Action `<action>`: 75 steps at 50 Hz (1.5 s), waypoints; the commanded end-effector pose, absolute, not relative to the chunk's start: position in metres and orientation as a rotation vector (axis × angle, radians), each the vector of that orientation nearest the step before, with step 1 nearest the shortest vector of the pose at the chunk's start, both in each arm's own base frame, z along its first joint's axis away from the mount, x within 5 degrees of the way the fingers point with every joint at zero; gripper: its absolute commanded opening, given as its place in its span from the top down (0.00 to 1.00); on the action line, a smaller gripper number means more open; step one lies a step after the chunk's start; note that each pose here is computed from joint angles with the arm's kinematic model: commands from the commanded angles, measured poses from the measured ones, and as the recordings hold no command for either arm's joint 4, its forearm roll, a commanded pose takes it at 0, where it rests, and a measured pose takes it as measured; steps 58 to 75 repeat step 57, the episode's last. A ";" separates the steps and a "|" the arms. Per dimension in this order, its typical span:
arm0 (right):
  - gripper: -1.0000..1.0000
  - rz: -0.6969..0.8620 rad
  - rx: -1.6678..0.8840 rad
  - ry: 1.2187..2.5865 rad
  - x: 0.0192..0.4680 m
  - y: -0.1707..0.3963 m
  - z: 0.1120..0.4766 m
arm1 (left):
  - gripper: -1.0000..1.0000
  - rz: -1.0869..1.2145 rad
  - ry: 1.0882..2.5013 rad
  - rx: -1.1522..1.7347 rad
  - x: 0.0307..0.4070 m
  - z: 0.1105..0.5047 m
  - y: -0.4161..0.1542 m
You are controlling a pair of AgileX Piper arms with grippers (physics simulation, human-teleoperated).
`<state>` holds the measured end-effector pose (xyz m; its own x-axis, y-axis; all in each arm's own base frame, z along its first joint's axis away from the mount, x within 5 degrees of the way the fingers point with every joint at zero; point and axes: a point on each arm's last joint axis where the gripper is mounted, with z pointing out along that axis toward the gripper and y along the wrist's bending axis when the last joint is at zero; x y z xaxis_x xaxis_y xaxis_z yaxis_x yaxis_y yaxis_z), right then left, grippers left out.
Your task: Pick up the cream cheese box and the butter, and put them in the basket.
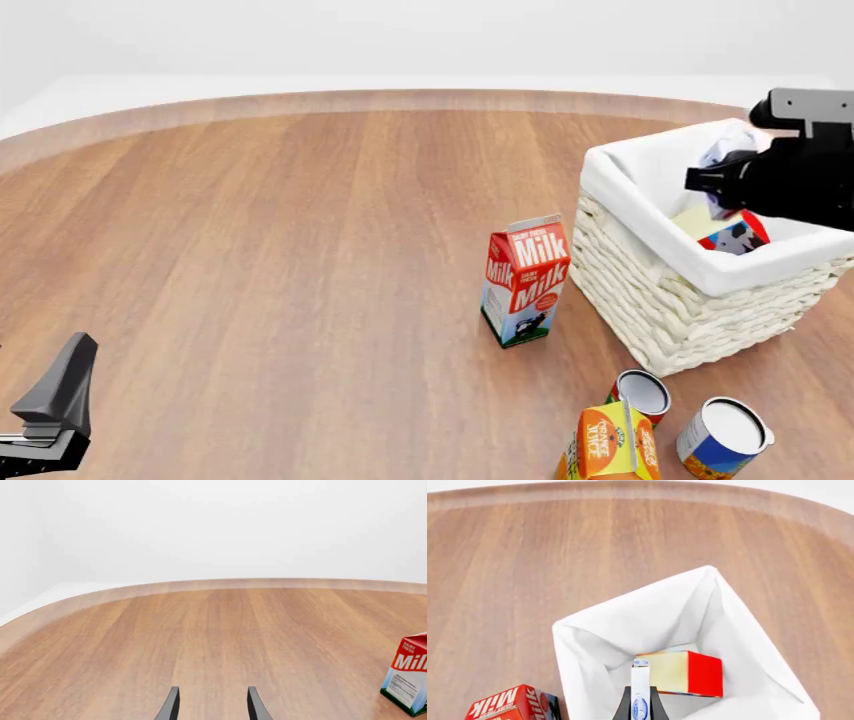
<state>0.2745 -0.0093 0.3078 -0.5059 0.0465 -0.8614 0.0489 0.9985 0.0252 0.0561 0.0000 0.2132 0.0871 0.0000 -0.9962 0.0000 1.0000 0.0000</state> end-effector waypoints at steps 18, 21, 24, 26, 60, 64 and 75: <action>0.00 0.011 0.064 2.103 0.280 -0.006 0.303 | 0.00 0.000 1.484 0.000 0.056 0.213 0.000; 0.00 0.009 0.070 2.099 0.280 -0.007 0.305 | 0.00 0.000 1.484 0.000 0.056 0.213 0.000; 0.00 0.010 0.066 2.098 0.279 -0.006 0.305 | 0.00 0.000 1.484 0.000 0.056 0.213 0.000; 0.00 0.012 0.065 2.096 0.279 -0.006 0.307 | 0.00 0.000 1.484 0.000 0.056 0.213 0.000; 0.00 0.016 0.015 2.048 0.262 0.001 0.340 | 0.00 0.000 1.484 0.000 0.056 0.213 0.000; 0.00 0.016 0.015 2.048 0.262 0.001 0.340 | 0.00 0.000 1.484 0.000 0.056 0.213 0.000; 0.00 0.016 0.015 2.048 0.262 0.001 0.340 | 0.00 0.000 1.484 0.000 0.056 0.213 0.000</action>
